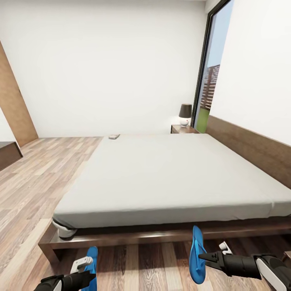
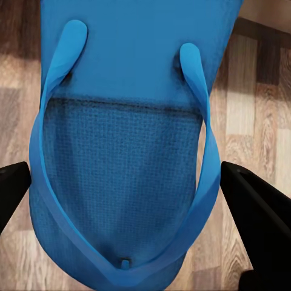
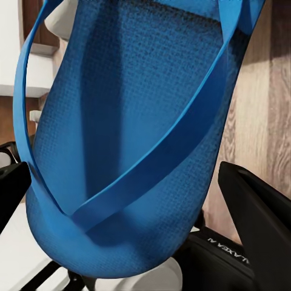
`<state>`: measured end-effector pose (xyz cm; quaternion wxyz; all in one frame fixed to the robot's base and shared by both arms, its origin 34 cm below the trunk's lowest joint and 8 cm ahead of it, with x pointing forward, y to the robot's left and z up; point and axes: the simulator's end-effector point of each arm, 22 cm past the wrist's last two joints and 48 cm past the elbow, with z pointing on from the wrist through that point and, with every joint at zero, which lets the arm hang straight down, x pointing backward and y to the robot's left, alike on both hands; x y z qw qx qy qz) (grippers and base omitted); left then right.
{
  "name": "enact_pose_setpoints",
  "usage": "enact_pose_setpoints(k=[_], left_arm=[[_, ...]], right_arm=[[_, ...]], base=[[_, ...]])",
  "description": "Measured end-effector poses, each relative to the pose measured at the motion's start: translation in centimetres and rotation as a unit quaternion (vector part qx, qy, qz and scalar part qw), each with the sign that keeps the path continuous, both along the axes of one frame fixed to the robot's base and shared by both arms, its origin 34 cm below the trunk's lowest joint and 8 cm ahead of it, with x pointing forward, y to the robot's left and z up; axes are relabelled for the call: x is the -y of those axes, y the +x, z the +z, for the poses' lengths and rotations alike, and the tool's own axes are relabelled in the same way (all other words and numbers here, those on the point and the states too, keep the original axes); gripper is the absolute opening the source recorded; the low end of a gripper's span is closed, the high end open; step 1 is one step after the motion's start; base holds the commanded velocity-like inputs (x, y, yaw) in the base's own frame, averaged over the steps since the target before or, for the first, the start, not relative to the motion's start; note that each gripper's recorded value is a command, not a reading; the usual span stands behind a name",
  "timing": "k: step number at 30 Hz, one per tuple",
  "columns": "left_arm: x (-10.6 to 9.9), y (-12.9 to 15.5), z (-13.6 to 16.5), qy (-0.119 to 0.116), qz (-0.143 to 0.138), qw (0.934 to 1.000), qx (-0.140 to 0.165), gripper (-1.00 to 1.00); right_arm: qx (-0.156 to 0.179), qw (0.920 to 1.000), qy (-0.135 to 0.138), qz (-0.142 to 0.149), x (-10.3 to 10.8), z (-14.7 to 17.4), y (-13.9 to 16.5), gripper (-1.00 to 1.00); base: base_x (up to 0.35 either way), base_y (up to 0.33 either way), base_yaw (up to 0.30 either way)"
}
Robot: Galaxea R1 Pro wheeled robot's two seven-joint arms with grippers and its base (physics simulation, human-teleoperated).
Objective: In the bedroom, move the book from the bed onto either nightstand, and place the two sandals side by side next to the bed.
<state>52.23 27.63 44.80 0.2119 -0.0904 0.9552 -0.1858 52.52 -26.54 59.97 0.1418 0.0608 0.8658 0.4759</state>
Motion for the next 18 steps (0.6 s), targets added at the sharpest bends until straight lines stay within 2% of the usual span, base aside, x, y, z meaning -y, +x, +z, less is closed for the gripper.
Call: enact_pose_setpoints(k=[7, 11, 12, 13, 18], left_arm=[[-0.4, -0.2, -1.4, 0.002, 0.002, 1.0, 0.0, -1.0], [-4.9, -0.3, -1.8, 0.028, 0.014, 0.9995, 0.002, -1.0], [-7.5, -0.4, -1.6, 0.041, 0.02, 0.9989, 0.002, -1.0], [-9.1, -0.5, -1.6, 0.05, 0.024, 0.9984, 0.003, -1.0], [-10.5, -0.7, -2.3, 0.057, 0.03, 0.9979, 0.004, -1.0]], right_arm=[[0.0, 1.0, 0.0, 0.0, 0.0, -1.4, -0.2, -1.0], [0.0, 1.0, 0.0, 0.0, 0.0, -2.2, -0.4, -1.0], [0.0, 1.0, 0.0, 0.0, 0.0, -2.4, -0.4, -1.0], [0.0, 1.0, 0.0, 0.0, 0.0, -2.6, -0.4, -1.0], [0.0, 1.0, 0.0, 0.0, 0.0, -3.6, -0.6, -1.0]], base=[[0.0, 0.0, 0.0], [0.0, 0.0, 0.0], [0.0, 0.0, 0.0], [0.0, 0.0, 0.0], [0.0, 0.0, 0.0]])
